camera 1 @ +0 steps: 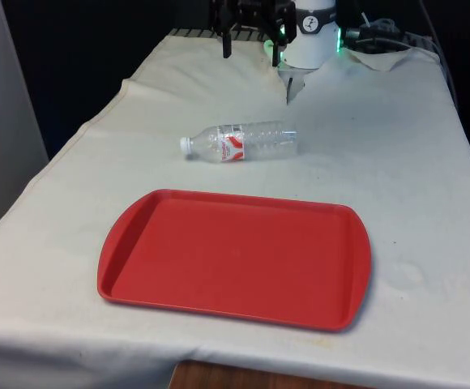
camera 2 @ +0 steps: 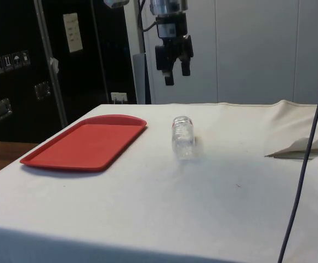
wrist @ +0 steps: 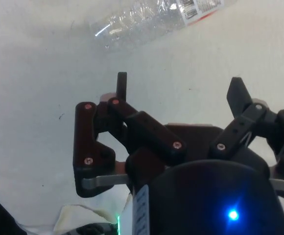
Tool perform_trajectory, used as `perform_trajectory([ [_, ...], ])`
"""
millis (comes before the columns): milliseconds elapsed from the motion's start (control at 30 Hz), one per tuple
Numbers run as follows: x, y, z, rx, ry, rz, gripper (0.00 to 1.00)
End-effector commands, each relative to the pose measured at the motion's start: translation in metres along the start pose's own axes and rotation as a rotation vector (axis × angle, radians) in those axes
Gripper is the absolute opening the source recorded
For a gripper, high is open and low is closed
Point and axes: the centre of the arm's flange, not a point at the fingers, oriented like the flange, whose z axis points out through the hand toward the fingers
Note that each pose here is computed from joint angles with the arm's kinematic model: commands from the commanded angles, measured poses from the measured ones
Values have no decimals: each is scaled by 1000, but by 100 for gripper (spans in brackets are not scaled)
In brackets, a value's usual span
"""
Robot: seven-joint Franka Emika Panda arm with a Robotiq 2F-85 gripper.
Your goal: Place the bottle upright on the tray.
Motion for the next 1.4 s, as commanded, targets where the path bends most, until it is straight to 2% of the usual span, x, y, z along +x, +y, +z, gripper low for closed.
perform_trajectory([
  [0, 1, 0, 2, 2, 4, 18, 100],
  [133, 1, 1, 3, 1, 0, 54, 100],
  [167, 0, 0, 2, -1, -4, 43, 100],
  [233, 1, 0, 5, 1, -4, 73, 100],
  [400, 1, 0, 9, 2, -11, 114, 100],
  [433, 0, 0, 8, -6, -17, 103, 100],
  [667, 3, -1, 18, 3, -17, 161, 100],
  [700, 2, -1, 17, -5, -23, 153, 100],
  [733, 3, -1, 19, 3, -19, 167, 100],
  [933, 5, -2, 26, 8, -23, 208, 100],
  [967, 4, -2, 25, 0, -26, 196, 100],
  [1000, 5, -2, 27, 8, -23, 215, 100],
  [1167, 6, -2, 34, 9, -30, 254, 100],
  [1200, 6, -3, 35, 10, -31, 261, 100],
  [1233, 5, -2, 34, 2, -34, 250, 100],
  [1367, 7, -3, 40, 11, -35, 285, 100],
])
